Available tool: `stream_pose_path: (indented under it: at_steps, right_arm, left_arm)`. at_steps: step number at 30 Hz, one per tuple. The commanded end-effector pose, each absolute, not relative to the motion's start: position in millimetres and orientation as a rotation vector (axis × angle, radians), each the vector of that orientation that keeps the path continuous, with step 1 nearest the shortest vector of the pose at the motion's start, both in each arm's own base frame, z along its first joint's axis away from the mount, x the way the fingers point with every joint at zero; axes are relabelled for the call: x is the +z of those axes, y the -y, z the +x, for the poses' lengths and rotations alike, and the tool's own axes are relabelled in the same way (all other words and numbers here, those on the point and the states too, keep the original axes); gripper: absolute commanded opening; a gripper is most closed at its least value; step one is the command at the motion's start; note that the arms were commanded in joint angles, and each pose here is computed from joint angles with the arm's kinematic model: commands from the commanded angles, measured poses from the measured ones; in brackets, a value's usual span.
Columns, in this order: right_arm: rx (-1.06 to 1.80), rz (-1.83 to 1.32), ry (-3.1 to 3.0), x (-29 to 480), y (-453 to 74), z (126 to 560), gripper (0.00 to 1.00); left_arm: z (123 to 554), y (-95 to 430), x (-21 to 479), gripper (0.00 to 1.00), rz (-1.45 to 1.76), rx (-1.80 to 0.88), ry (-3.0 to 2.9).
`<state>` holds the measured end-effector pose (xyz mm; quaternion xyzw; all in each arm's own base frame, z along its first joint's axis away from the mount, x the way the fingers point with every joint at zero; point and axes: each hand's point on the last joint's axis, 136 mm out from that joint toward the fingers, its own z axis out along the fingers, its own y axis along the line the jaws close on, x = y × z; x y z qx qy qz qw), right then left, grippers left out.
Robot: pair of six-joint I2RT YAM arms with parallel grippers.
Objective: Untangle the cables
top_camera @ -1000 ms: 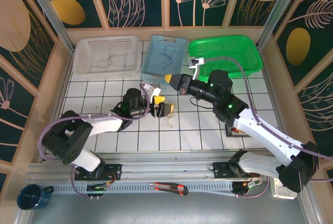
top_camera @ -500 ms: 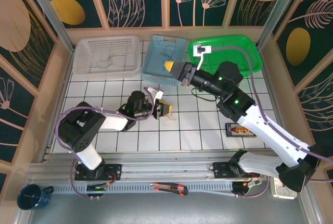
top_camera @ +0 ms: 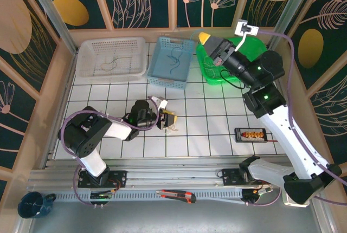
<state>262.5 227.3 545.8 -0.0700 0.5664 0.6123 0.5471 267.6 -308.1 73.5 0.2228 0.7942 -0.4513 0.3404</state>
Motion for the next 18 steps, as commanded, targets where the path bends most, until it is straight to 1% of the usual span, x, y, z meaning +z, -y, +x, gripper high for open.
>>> stream_pose_path:
  at_steps: [1,4,8,13,16,18]
  right_arm:
    - [1.468,-0.204,-1.245,572.6,-219.3,253.8,0.00]
    - [1.463,-0.203,-1.245,574.4,-219.0,259.9,0.00]
    - [1.460,-0.205,-1.266,570.1,-222.2,270.4,0.00]
    - [1.455,-0.199,-1.294,559.0,-227.1,283.1,0.00]
    - [1.452,-0.191,-1.309,551.7,-229.6,291.1,0.00]
    - [1.454,-0.189,-1.319,547.6,-231.9,295.9,0.00]
  left_arm:
    - [267.3,309.4,77.9,0.38,0.589,-1.177,-2.033]
    - [267.3,310.0,78.9,0.41,0.590,-1.181,-2.032]
    - [268.3,311.1,85.8,0.49,0.584,-1.192,-2.020]
    - [271.4,311.9,101.6,0.67,0.570,-1.193,-1.997]
    - [272.7,312.5,112.8,0.85,0.569,-1.194,-1.976]
    - [273.2,312.5,119.8,0.92,0.570,-1.196,-1.965]
